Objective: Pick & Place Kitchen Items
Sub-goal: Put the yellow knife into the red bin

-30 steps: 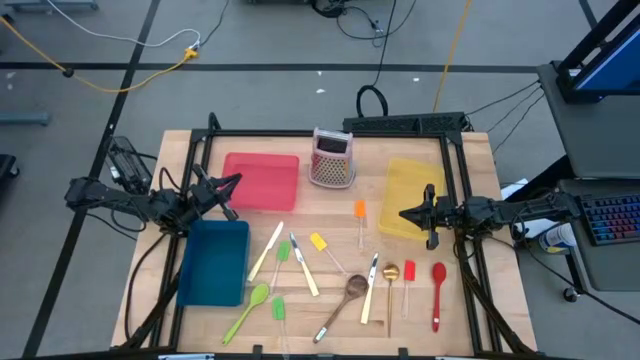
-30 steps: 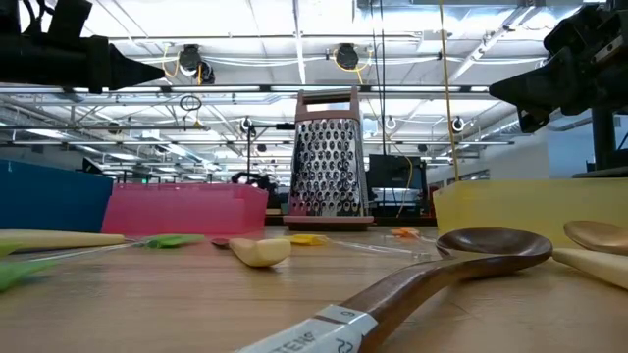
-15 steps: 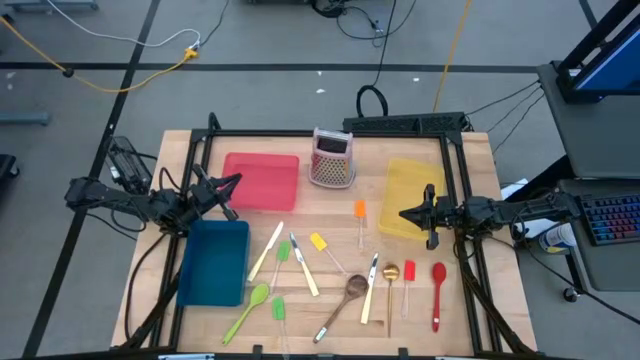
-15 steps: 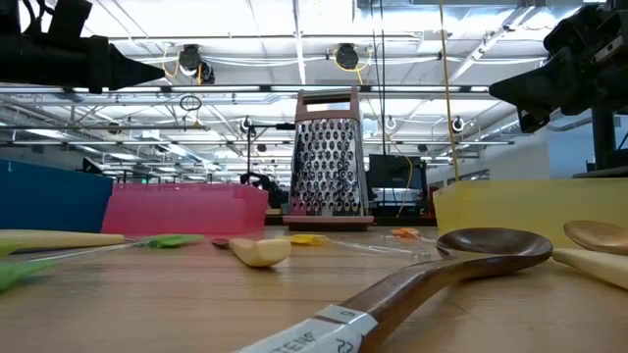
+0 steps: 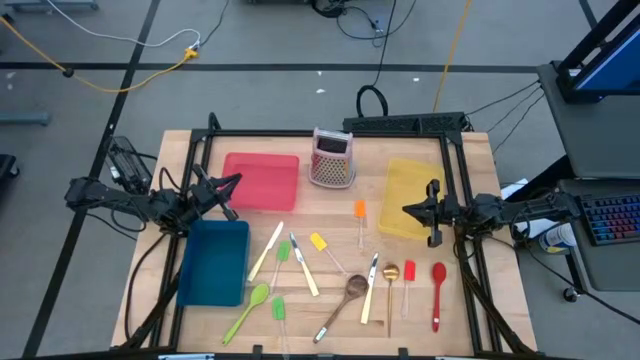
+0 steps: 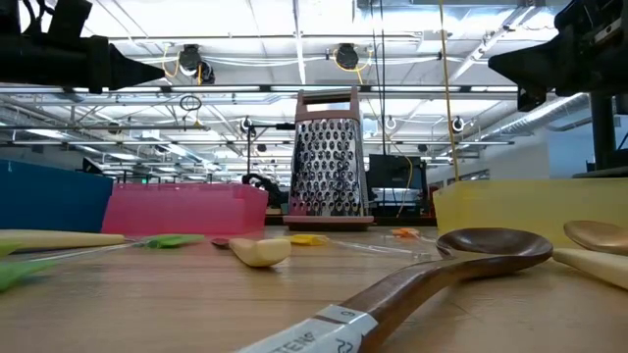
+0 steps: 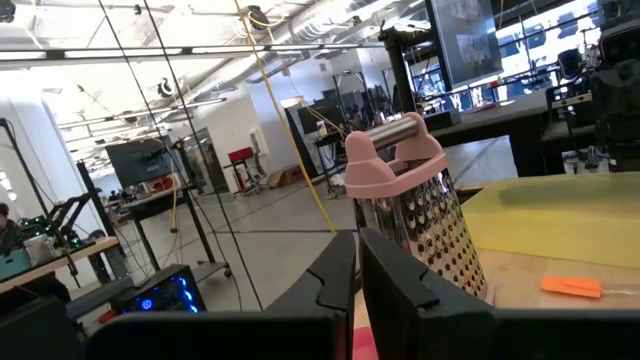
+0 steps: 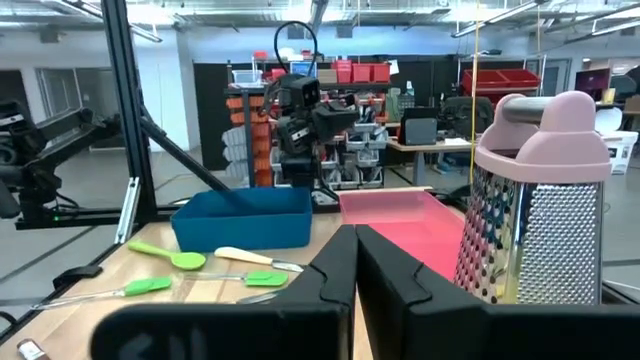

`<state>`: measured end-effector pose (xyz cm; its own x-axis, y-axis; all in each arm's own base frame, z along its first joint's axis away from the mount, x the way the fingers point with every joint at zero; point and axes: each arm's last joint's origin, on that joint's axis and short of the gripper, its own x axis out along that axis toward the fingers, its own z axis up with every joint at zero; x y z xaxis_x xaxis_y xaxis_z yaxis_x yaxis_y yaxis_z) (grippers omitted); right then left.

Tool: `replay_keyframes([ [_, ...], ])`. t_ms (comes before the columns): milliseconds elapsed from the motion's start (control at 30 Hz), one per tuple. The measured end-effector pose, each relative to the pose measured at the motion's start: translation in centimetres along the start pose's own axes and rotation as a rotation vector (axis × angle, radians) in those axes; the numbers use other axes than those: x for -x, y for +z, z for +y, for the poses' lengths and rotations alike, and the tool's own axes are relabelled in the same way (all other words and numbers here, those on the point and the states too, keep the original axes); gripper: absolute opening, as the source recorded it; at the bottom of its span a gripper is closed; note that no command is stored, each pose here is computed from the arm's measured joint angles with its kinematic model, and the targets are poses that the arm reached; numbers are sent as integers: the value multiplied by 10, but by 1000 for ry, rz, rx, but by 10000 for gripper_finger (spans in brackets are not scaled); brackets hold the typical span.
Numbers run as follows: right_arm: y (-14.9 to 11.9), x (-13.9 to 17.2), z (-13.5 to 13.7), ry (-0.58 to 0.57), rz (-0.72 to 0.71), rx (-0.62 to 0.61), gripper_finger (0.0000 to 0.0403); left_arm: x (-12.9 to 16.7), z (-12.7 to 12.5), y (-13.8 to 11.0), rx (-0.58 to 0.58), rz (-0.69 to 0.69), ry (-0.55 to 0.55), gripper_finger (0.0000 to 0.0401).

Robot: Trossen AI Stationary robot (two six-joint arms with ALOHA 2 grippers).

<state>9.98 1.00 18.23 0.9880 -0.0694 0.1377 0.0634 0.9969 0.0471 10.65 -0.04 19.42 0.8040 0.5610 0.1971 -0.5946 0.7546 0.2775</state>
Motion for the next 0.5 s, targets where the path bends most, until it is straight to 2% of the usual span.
replay_keyframes([
  [367,0,0,0,0,-3,5,4,0,0,0,0,0,0,26],
  [500,3,0,0,0,-31,69,4,0,0,0,0,0,0,26],
])
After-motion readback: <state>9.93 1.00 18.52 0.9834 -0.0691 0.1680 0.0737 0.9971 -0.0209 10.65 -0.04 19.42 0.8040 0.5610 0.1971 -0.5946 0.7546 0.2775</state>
